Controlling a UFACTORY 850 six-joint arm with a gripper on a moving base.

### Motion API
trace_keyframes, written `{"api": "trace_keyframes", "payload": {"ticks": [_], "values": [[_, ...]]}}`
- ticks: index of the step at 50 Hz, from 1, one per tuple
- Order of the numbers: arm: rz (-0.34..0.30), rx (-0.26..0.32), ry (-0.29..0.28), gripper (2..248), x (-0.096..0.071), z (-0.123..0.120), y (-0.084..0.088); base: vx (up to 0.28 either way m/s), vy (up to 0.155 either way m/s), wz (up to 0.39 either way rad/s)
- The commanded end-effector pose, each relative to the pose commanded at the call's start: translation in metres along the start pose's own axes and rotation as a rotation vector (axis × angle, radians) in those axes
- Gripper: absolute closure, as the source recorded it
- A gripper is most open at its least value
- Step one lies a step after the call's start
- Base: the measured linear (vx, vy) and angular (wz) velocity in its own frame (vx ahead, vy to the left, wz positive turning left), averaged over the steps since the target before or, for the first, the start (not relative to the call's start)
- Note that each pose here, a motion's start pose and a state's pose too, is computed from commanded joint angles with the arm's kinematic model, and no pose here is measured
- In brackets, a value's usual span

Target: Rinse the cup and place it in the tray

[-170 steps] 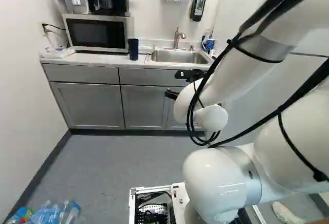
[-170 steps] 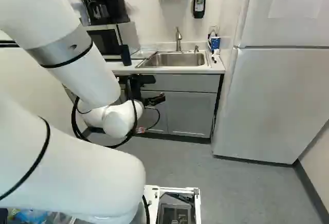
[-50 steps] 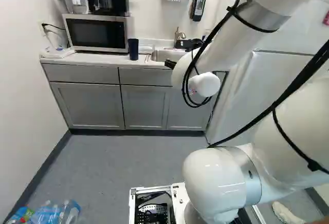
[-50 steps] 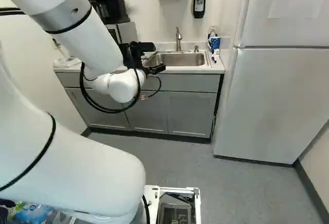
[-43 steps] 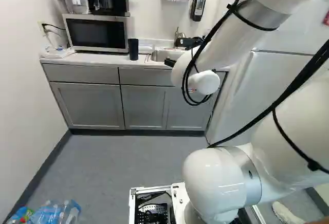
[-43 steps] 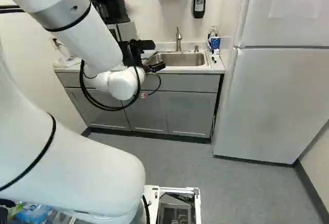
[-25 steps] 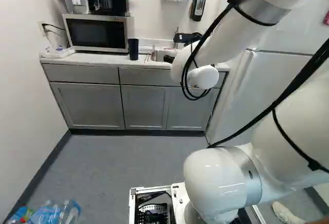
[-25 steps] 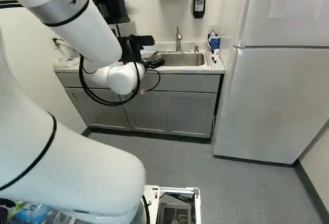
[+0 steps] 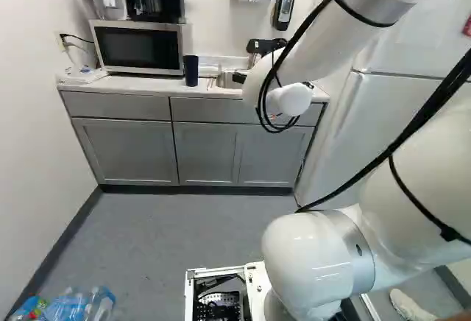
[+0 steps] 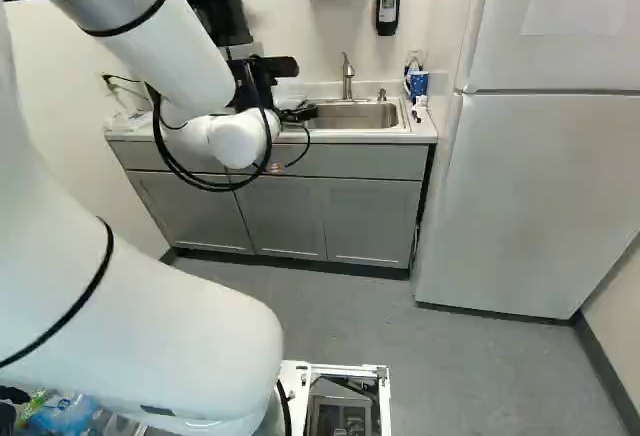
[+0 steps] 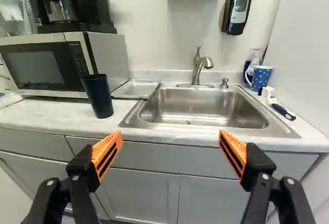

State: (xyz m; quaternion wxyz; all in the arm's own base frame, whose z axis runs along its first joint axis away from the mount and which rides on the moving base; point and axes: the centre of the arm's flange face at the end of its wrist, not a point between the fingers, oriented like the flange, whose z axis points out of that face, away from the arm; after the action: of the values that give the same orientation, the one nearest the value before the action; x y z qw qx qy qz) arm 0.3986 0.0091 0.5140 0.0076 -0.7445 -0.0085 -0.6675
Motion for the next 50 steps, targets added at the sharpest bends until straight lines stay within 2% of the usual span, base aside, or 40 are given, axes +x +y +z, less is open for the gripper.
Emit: {"api": "trace_keyframes", "payload": {"ticks": [50], "values": [[-0.001, 0.021, 0.078, 3, 0.056, 0.029, -0.009, 0.000, 0.000, 0.000]]}}
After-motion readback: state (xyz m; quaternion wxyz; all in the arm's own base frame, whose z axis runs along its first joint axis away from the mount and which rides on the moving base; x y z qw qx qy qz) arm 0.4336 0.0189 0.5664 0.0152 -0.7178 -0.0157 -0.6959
